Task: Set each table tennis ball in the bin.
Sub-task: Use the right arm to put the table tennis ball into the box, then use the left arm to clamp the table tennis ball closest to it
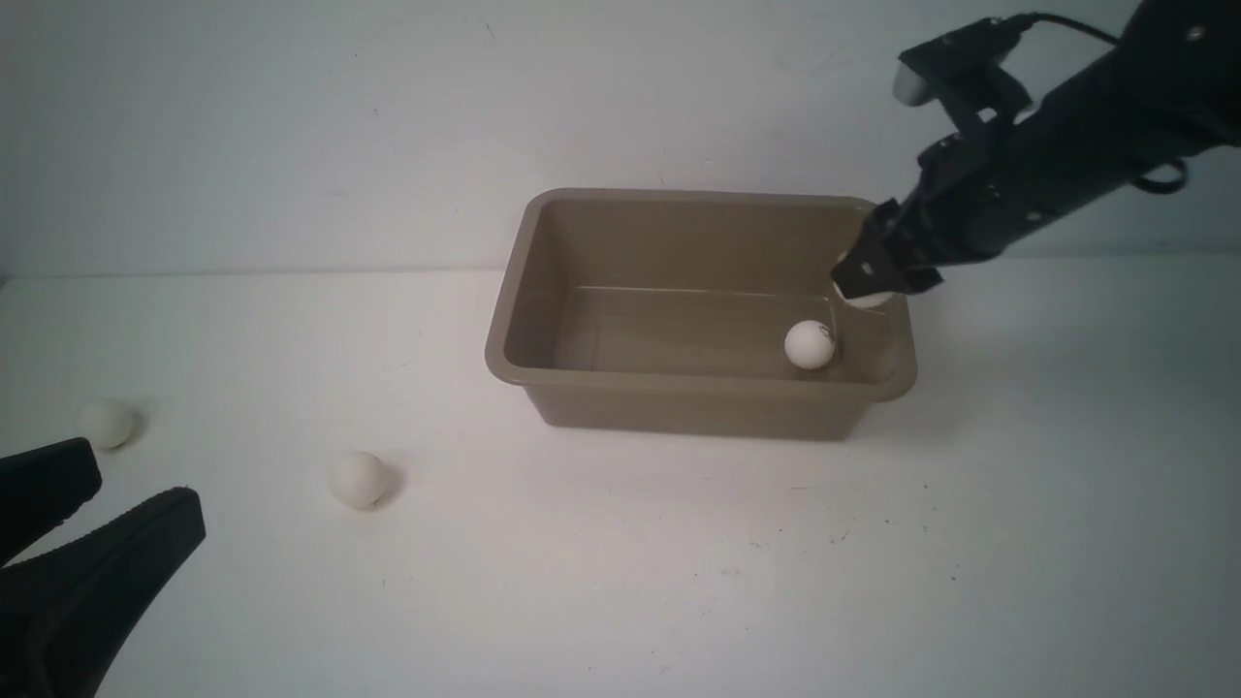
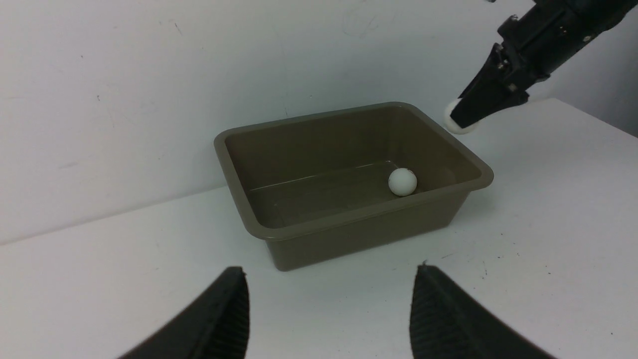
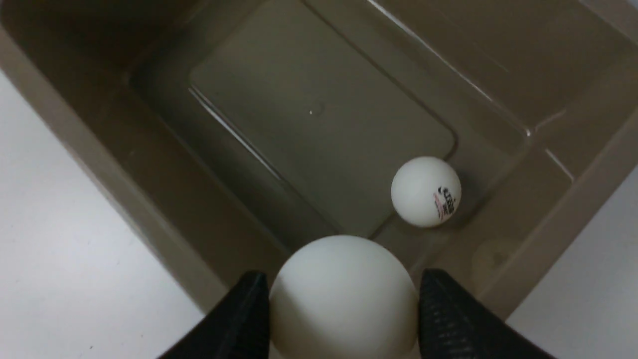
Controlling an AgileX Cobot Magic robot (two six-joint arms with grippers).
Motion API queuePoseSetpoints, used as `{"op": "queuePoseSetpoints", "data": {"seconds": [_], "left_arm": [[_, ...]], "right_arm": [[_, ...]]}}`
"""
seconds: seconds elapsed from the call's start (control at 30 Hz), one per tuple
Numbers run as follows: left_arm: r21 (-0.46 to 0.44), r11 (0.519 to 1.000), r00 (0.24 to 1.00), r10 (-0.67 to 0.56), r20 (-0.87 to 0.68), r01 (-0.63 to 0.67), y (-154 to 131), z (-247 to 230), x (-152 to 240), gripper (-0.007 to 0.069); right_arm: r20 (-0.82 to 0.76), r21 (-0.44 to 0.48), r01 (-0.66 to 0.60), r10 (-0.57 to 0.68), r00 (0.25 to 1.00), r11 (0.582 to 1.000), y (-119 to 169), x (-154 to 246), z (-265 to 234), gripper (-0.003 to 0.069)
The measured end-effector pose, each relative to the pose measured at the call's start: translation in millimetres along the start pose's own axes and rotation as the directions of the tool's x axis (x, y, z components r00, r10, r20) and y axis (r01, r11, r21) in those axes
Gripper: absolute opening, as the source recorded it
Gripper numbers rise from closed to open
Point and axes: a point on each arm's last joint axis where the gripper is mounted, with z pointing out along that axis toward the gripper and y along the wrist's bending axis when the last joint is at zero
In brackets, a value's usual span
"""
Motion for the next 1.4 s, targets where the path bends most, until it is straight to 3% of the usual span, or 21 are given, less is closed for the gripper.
{"op": "queuePoseSetpoints", "data": {"seconds": [0.23, 0.57, 0.8, 0.93, 1.03, 1.23, 1.4], "left_arm": [[0.002, 1.0, 1.0, 0.0, -0.002, 0.0, 0, 0, 0, 0.0394], [0.006, 1.0, 1.0, 0.0, -0.006, 0.0, -1, 0, 1, 0.0394], [0.02, 1.0, 1.0, 0.001, -0.022, 0.0, -2, 0, 2, 0.0394], [0.024, 1.0, 1.0, 0.001, -0.026, 0.0, -2, 0, 2, 0.0394], [0.026, 1.0, 1.0, 0.001, -0.029, 0.0, -3, 0, 3, 0.0394], [0.025, 1.0, 0.996, -0.008, -0.092, 0.01, 2, 8, 6, 0.0394], [0.007, 0.996, 0.967, -0.09, -0.237, 0.094, 19, 37, 14, 0.0394]], "right_arm": [[-0.005, -0.049, 0.051, -0.051, 0.999, 0.998, -15, -17, 46, 0.0352], [0.039, -0.068, 0.117, -0.115, 0.993, 0.991, -14, -40, 59, 0.0353], [0.047, -0.059, 0.123, -0.121, 0.992, 0.991, -14, -42, 57, 0.0529], [0.088, -0.035, 0.135, -0.132, 0.987, 0.99, -15, -52, 47, 0.0559], [0.133, -0.011, 0.135, -0.133, 0.982, 0.991, -13, -64, 27, 0.0562], [0.273, 0.12, 0.163, -0.191, 0.943, 0.979, 8, -90, -77, 0.0564], [0.312, 0.176, 0.164, -0.213, 0.926, 0.971, 36, -86, -163, 0.0564]]}}
